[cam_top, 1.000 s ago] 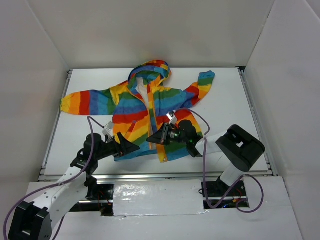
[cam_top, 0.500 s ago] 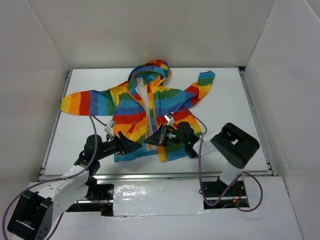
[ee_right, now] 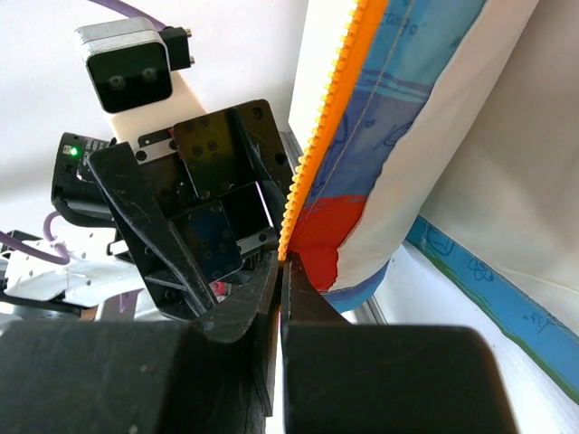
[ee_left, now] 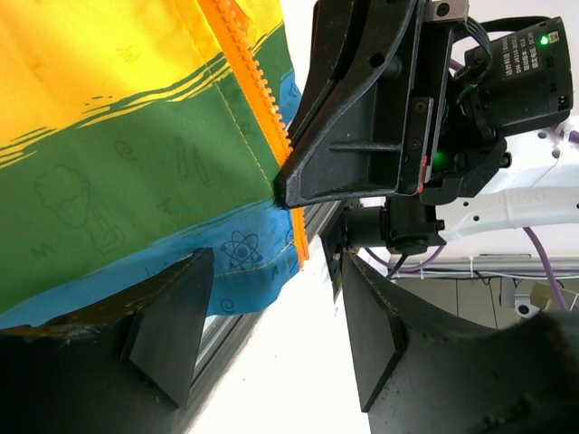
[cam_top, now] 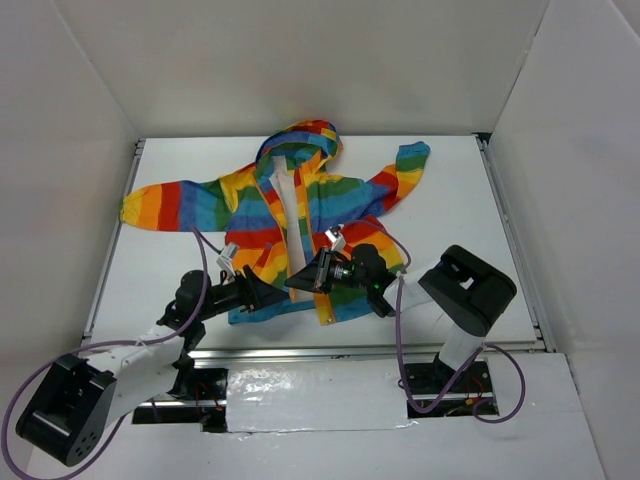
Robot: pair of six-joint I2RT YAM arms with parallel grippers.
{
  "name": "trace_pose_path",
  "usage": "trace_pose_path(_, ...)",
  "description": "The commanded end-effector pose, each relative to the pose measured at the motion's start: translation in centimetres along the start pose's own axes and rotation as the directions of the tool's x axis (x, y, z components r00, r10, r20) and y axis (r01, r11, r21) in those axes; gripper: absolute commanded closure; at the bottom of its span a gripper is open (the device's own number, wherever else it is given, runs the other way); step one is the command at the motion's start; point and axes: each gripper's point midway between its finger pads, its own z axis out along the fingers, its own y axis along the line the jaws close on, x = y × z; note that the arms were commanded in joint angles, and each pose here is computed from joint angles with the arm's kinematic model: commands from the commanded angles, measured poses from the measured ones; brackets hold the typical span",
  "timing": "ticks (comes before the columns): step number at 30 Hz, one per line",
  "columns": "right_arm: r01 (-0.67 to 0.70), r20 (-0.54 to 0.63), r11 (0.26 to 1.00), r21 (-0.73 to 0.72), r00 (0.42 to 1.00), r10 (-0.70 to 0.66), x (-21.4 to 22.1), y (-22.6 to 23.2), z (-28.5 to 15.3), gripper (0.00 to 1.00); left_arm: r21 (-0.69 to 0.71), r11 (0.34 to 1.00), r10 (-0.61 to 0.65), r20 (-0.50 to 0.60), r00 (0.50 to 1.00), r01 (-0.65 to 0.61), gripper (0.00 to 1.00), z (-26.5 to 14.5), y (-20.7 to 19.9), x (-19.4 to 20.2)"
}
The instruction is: Zip up the jacket
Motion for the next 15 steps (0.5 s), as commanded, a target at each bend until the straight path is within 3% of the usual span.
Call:
trace_pose_path(1, 0.047, -0.002, 0.994, -0.101, 0.999, -0.048, -0.3, 2.6, 0.6, 1.00, 0.033, 0.997, 0.072, 0.034, 0.997, -0.073, 0.29, 0.1, -0.6, -0.6)
trace_pose_path(4, 0.044, -0.005, 0.993, -0.107, 0.999, -0.045, -0.3, 2.6, 0.7, 1.00, 0.046, 0.996, 0.076, 0.029, 0.997, -0.078, 0.31, 0.2, -0.5, -0.4)
trace_pose_path(7, 0.039, -0.009, 0.994, -0.104, 0.999, -0.040, -0.2, 2.3, 0.8, 1.00, 0.084, 0.994, 0.073, 0.018, 0.997, -0.074, 0.43, 0.3, -1.0, 0.0)
trace_pose_path(13, 0.035, -0.009, 0.995, -0.094, 0.999, -0.036, -0.1, 1.8, 0.8, 1.00, 0.103, 0.992, 0.075, 0.021, 0.997, -0.076, 0.57, 0.4, -1.4, 0.0)
trace_pose_path(15, 0.036, -0.010, 0.995, -0.090, 0.999, -0.037, 0.0, 1.7, 0.8, 1.00, 0.103, 0.991, 0.080, 0.024, 0.997, -0.082, 0.58, 0.3, -1.5, 0.0)
